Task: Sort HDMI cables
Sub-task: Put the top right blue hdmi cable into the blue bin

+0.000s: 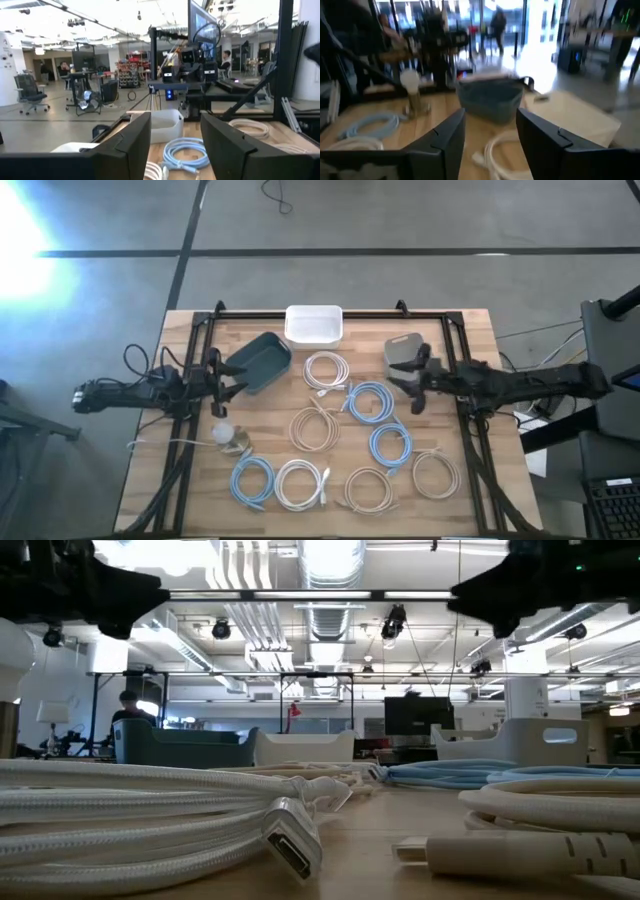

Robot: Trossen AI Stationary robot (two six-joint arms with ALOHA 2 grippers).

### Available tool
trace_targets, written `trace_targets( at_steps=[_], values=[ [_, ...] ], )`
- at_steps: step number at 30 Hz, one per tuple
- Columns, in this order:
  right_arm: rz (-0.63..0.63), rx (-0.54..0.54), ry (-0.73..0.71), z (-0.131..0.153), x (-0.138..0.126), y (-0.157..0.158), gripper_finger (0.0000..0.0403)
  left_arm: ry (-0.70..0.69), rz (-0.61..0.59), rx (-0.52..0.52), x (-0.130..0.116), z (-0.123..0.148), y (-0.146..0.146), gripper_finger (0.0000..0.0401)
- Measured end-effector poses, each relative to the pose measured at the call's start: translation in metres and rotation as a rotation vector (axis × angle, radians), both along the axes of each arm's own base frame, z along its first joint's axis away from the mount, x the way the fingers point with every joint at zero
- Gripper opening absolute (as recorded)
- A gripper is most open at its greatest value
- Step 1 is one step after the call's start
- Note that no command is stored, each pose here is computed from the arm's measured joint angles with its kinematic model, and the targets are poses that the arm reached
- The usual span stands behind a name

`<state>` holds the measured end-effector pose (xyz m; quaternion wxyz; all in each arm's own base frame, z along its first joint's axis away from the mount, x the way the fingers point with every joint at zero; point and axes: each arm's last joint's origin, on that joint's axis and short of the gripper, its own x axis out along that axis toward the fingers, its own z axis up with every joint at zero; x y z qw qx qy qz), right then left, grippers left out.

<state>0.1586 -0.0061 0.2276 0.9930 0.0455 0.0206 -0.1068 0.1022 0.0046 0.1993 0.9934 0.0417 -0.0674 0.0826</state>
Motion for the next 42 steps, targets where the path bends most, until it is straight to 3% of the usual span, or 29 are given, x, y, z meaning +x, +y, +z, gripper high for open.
trace_targets(
  at_steps=[5,10,17,22,28,34,38,42],
  values=[
    [-0.026,0.154,0.25,-0.007,0.033,0.0,0.0185,0.0,0.036,-0.021,0.004,0.0,0.001,0.0178],
    [-0.026,0.205,0.558,-0.026,0.065,0.001,0.0185,-0.012,0.142,-0.069,0.005,0.004,0.004,0.0176],
    [0.105,0.343,0.766,-0.058,0.11,0.007,0.0185,-0.01,0.156,-0.075,0.006,0.005,0.005,0.0176],
    [0.123,0.408,0.876,-0.08,0.138,0.009,0.0185,-0.008,0.156,-0.076,0.006,0.004,0.005,0.0176],
    [0.043,0.402,1.085,-0.096,0.153,0.007,0.0185,-0.007,0.156,-0.076,0.006,0.004,0.005,0.0176],
    [0.015,0.378,1.149,-0.099,0.165,0.007,0.0177,-0.007,0.156,-0.076,0.006,0.004,0.005,0.0176],
    [0.03,0.353,1.174,-0.097,0.17,0.006,0.0145,-0.005,0.156,-0.076,0.006,0.004,0.005,0.0176],
    [0.026,0.347,1.195,-0.093,0.17,0.006,0.0088,-0.003,0.156,-0.076,0.006,0.004,0.005,0.0176]
  ],
)
